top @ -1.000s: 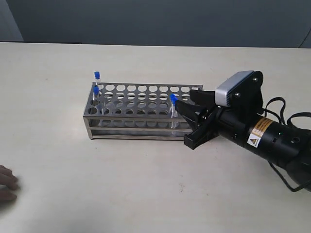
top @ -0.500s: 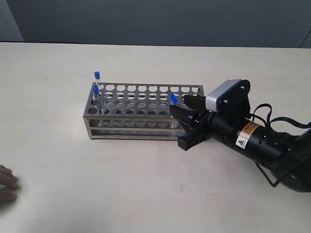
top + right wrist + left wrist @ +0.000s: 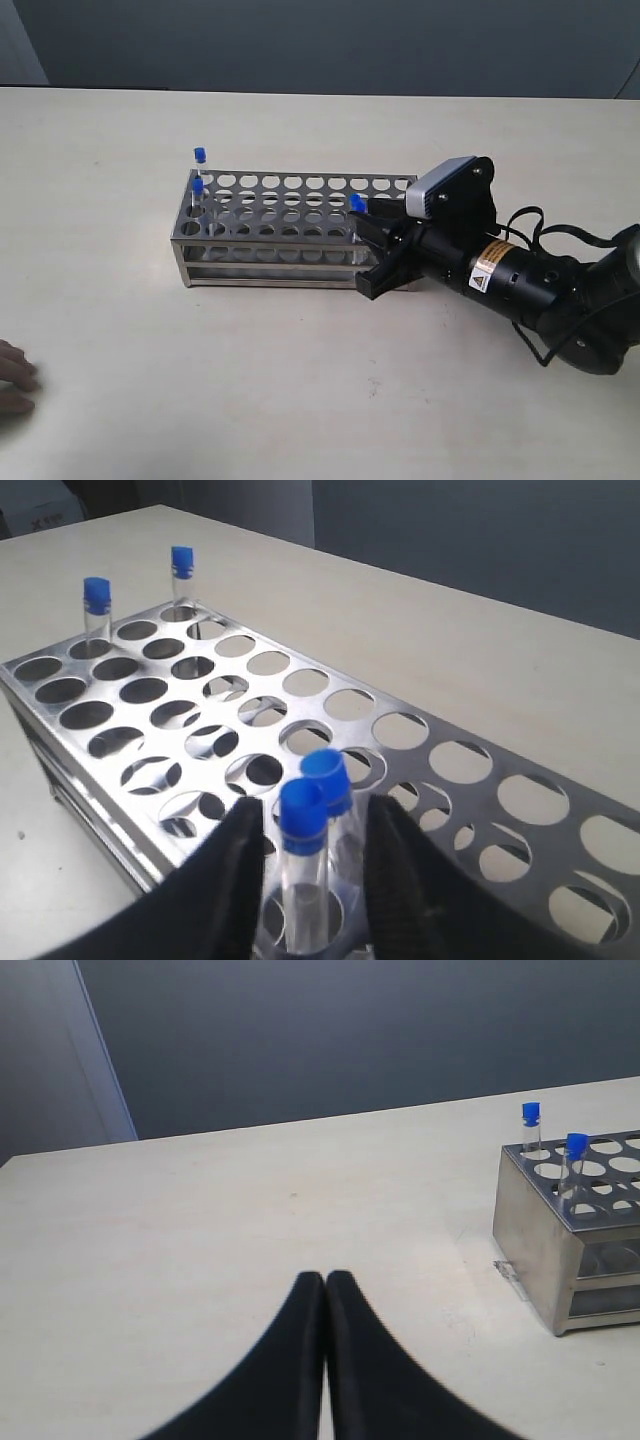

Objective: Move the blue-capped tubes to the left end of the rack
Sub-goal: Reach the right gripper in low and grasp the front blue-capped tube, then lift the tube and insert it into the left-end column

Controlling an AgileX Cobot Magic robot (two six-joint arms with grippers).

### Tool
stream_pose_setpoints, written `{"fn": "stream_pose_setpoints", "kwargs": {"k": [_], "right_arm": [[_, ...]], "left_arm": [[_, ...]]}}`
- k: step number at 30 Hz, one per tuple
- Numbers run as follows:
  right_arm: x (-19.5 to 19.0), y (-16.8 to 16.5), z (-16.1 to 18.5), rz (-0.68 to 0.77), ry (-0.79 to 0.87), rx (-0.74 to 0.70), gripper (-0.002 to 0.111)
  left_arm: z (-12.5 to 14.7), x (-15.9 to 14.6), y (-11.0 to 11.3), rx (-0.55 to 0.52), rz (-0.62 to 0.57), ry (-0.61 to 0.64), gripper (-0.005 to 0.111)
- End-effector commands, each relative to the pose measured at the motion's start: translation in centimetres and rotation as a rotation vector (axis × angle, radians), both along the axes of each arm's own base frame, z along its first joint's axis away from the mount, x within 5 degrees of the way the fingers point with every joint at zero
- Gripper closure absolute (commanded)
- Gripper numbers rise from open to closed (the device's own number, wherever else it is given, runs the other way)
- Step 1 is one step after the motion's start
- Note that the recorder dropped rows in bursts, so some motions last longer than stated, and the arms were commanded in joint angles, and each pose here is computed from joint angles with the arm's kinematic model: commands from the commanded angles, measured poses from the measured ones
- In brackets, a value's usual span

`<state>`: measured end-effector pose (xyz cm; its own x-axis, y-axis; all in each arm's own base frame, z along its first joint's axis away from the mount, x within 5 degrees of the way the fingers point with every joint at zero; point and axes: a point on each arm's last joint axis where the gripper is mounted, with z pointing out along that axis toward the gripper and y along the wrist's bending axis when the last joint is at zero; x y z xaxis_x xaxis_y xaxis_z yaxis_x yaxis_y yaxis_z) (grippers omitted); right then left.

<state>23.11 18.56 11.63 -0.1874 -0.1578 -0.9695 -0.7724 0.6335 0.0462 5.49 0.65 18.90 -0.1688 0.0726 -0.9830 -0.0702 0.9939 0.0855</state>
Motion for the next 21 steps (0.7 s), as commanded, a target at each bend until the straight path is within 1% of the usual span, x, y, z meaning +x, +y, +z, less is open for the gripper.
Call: {"fn": "stream_pose_setpoints", "kwargs": {"k": [1, 7, 11, 17, 21], "right_arm": [[0.0, 0.1, 0.1, -0.002, 0.004, 0.009, 0.108], [0.0, 0.1, 0.1, 0.008, 0.005, 0.009, 0.108], [-0.3, 0.3, 0.3, 0.041, 0.000, -0.004, 0.108], [-0.4, -0.1, 2.4, 0.021, -0.009, -0.045, 0.108], [-0.6, -0.3, 4.7, 0.015, -0.063, -0.024, 0.108]], "left_arm": [[0.2, 0.0, 0.0, -0.005, -0.006, -0.010, 0.106], [0.2, 0.0, 0.0, -0.005, -0.006, -0.010, 0.106], [0.2, 0.0, 0.0, -0.005, -0.006, -0.010, 0.106], [0.2, 0.0, 0.0, -0.005, -0.006, -0.010, 0.106], [0.2, 0.0, 0.0, -0.005, -0.006, -0.010, 0.106]]}}
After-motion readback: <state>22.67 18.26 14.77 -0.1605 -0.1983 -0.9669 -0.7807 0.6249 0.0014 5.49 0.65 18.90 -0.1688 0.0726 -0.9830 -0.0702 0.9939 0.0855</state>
